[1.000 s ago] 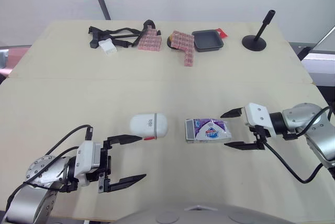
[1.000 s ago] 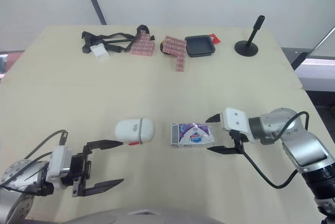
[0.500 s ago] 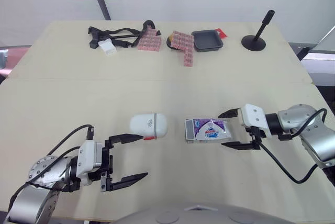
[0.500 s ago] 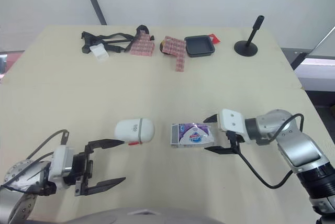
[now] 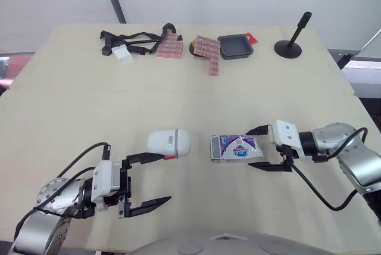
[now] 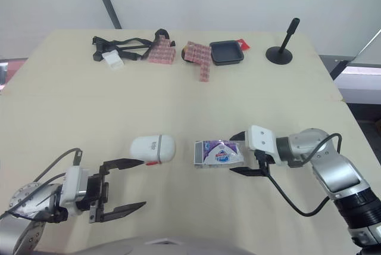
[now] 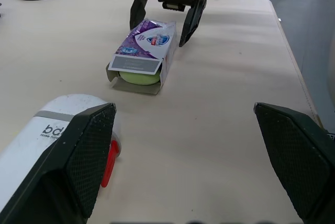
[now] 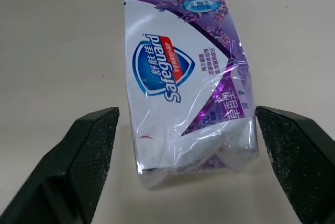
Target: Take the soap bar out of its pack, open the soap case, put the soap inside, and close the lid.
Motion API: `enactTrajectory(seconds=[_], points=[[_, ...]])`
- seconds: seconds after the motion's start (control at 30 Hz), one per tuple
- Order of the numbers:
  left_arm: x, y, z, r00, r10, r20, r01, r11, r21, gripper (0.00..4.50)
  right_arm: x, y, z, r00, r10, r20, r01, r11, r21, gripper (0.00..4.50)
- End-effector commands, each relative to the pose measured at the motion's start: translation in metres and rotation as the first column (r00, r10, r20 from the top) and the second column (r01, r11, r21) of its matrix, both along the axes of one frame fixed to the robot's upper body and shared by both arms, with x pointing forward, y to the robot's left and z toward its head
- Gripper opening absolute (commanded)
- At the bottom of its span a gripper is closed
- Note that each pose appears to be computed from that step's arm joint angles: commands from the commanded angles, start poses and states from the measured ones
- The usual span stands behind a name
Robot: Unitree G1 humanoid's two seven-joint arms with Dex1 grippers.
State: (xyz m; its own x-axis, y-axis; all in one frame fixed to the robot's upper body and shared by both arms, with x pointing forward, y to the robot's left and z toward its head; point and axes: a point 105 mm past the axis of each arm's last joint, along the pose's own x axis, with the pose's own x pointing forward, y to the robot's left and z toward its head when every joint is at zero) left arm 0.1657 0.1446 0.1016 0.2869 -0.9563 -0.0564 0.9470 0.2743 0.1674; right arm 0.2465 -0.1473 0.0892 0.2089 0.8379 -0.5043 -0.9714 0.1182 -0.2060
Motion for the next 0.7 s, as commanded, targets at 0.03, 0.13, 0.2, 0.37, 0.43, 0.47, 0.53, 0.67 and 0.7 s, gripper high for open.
enactTrajectory(seconds=[0.03,0.13,0.2,0.37,0.43,0.47,0.53,0.67,0.7], points=[[0.0,-0.002,0.006,0.999,-0.01,0.03,0.01,1.0,-0.003,4.5,0.001,0.0,0.002,1.0,-0.012,0.018,0.012,1.0,0.011,3.03],[0.0,-0.002,0.005,1.0,-0.009,0.029,0.009,1.0,-0.004,4.5,0.0,-0.001,0.0,1.0,-0.015,0.021,0.015,1.0,0.003,2.02],[0.0,-0.002,0.005,1.0,-0.008,0.028,0.009,1.0,-0.004,4.5,0.001,-0.002,-0.001,1.0,-0.018,0.025,0.018,1.0,0.003,2.02],[0.001,-0.004,0.004,1.0,-0.002,0.027,0.002,1.0,-0.005,4.5,0.001,-0.004,0.0,0.999,-0.019,0.027,0.019,1.0,-0.006,2.02],[0.001,-0.004,0.004,1.0,0.0,0.028,0.0,1.0,-0.006,4.5,0.002,-0.005,0.001,0.999,-0.017,0.031,0.017,1.0,-0.009,2.02],[0.001,-0.004,0.004,1.0,0.001,0.028,0.0,1.0,-0.006,4.5,0.003,-0.005,0.001,0.999,-0.016,0.034,0.016,1.0,-0.011,2.02],[0.001,-0.004,0.004,1.0,0.002,0.028,-0.001,1.0,-0.006,4.5,0.003,-0.006,0.005,0.999,-0.014,0.038,0.015,1.0,-0.015,2.02],[0.0,-0.004,0.004,1.0,0.003,0.026,-0.003,1.0,-0.006,4.5,0.004,-0.01,0.02,0.999,-0.004,0.041,0.005,0.999,-0.038,2.02],[0.0,-0.004,0.004,1.0,0.003,0.026,-0.003,1.0,-0.005,4.5,0.004,-0.011,0.023,0.999,-0.002,0.035,0.004,0.999,-0.046,2.02]])
